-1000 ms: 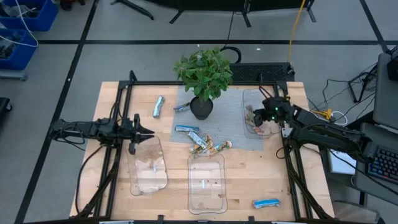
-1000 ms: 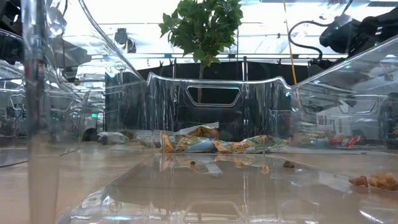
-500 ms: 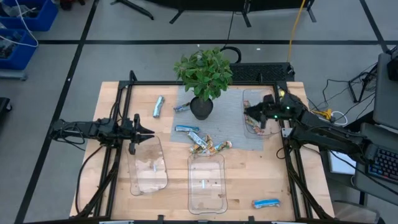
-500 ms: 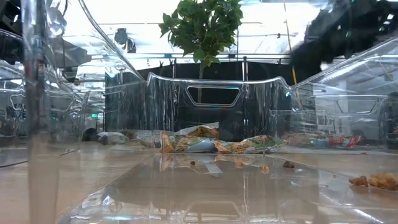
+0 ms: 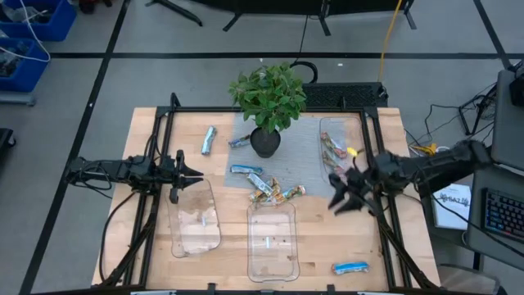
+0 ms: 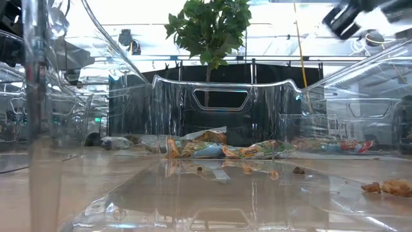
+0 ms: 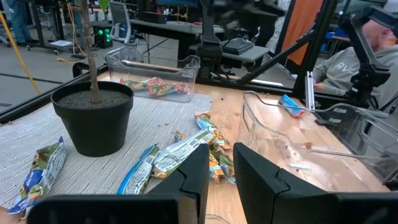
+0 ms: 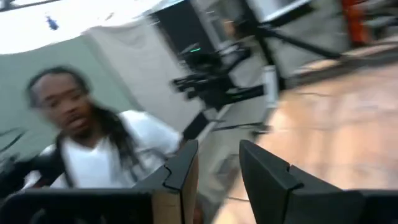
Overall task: Pick and place Granola Bars by type
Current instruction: Put the red granola bar into the right transparent bin
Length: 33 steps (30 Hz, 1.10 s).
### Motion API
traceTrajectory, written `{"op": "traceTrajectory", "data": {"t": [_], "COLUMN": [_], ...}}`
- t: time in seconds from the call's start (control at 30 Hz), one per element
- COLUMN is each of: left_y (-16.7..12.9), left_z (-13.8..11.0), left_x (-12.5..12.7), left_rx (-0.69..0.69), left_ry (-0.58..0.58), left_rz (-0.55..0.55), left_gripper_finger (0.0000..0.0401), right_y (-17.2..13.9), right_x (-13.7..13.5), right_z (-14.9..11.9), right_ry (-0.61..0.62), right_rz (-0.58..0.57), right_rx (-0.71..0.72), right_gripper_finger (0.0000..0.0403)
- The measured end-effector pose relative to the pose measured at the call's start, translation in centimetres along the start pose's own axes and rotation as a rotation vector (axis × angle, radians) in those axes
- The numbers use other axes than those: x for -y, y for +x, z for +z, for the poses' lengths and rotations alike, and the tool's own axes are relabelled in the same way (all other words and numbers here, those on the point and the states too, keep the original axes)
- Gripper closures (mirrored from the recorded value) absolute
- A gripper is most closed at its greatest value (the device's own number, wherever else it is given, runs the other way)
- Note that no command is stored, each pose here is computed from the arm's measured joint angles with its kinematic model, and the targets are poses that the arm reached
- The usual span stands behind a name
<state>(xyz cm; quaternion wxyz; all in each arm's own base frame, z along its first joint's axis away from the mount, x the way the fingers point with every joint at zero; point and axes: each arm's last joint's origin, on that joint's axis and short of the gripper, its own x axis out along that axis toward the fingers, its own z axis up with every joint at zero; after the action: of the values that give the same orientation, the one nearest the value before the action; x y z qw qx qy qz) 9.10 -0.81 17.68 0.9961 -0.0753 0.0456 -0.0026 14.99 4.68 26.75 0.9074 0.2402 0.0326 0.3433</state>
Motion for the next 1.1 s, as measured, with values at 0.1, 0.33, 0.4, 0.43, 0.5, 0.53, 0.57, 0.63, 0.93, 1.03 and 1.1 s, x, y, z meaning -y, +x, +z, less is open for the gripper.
{"op": "traceTrajectory", "data": {"t": [0.1, 0.33, 0.4, 0.43, 0.5, 0.53, 0.57, 0.63, 0.93, 1.03, 1.1], "left_y": [0.0, 0.0, 0.0, 0.0, 0.0, 0.0, 0.0, 0.0, 0.0, 0.0, 0.0], "left_z": [0.0, 0.0, 0.0, 0.0, 0.0, 0.0, 0.0, 0.0, 0.0, 0.0, 0.0], "left_x": [0.0, 0.0, 0.0, 0.0, 0.0, 0.0, 0.0, 0.0, 0.0, 0.0, 0.0], "left_rx": [0.0, 0.0, 0.0, 0.0, 0.0, 0.0, 0.0, 0.0, 0.0, -0.001, -0.001], "left_ry": [0.0, 0.0, 0.0, 0.0, 0.0, 0.0, 0.0, 0.0, 0.0, 0.0, 0.0], "left_rz": [0.0, 0.003, 0.003, 0.003, 0.003, 0.003, 0.003, 0.002, 0.002, -0.001, -0.001], "left_gripper_finger": [0.0325, 0.0325, 0.0324, 0.0324, 0.0324, 0.0324, 0.0325, 0.0324, 0.0324, 0.0324, 0.0325], "right_y": [2.0, 6.7, 8.2, 8.9, 10.0, 10.5, 10.9, 11.6, 13.7, 14.0, 14.2], "right_x": [-1.8, -6.2, -7.7, -8.4, -9.6, -10.0, -10.3, -10.7, -10.6, -10.7, -10.7], "right_z": [-0.9, -3.1, -3.4, -3.5, -4.0, -4.3, -4.7, -5.9, -13.4, -15.1, -15.7], "right_ry": [-0.005, 0.096, 0.128, 0.142, 0.178, 0.197, 0.225, 0.303, 0.791, 0.881, 0.913], "right_rz": [0.037, -0.029, -0.042, -0.057, -0.116, -0.158, -0.211, -0.315, -0.567, -0.614, -0.629], "right_rx": [-0.039, -0.207, -0.25, -0.274, -0.34, -0.378, -0.408, -0.461, -0.67, -0.695, -0.693], "right_gripper_finger": [0.0316, 0.0386, 0.0398, 0.0399, 0.04, 0.0401, 0.0402, 0.0402, 0.0403, 0.0403, 0.0403]}}
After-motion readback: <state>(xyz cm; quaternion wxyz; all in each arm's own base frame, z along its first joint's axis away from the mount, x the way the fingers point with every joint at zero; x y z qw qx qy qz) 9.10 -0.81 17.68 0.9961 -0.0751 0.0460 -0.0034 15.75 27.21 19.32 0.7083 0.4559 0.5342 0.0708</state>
